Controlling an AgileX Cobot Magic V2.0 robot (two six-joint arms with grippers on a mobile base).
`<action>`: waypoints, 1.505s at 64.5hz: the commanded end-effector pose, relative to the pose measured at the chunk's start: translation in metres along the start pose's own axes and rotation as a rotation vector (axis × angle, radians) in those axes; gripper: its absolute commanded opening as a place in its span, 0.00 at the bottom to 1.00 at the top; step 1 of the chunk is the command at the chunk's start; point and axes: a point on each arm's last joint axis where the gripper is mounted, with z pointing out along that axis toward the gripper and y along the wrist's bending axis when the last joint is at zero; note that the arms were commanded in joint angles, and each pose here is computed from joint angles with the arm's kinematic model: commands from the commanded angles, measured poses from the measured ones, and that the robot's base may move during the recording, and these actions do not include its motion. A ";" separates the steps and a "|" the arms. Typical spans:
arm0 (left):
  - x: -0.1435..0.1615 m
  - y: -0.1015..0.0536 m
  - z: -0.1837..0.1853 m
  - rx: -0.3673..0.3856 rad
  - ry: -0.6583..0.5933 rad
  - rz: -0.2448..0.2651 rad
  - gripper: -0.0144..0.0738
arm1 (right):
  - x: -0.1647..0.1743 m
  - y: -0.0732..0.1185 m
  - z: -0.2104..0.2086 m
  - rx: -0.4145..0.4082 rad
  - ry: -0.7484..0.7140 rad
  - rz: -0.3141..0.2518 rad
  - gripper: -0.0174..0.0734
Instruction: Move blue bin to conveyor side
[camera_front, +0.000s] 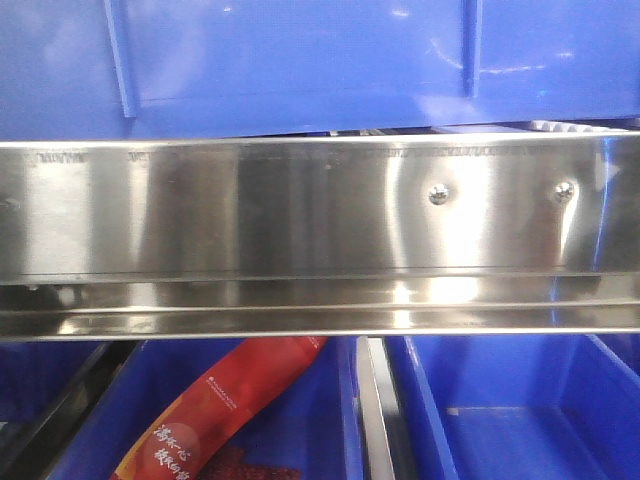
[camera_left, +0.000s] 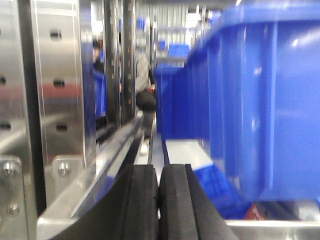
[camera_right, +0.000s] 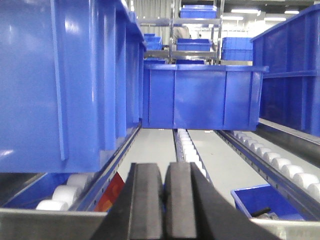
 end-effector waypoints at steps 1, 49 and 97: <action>-0.023 0.001 -0.001 -0.005 -0.074 -0.001 0.15 | -0.017 0.000 -0.001 0.003 -0.076 0.007 0.14; -0.182 -0.002 0.055 0.069 0.172 0.064 0.74 | -0.178 0.008 0.037 -0.049 -0.006 0.002 0.82; -0.240 -0.040 0.173 0.230 0.532 -0.046 0.82 | -0.246 0.030 0.154 -0.191 0.385 -0.017 0.82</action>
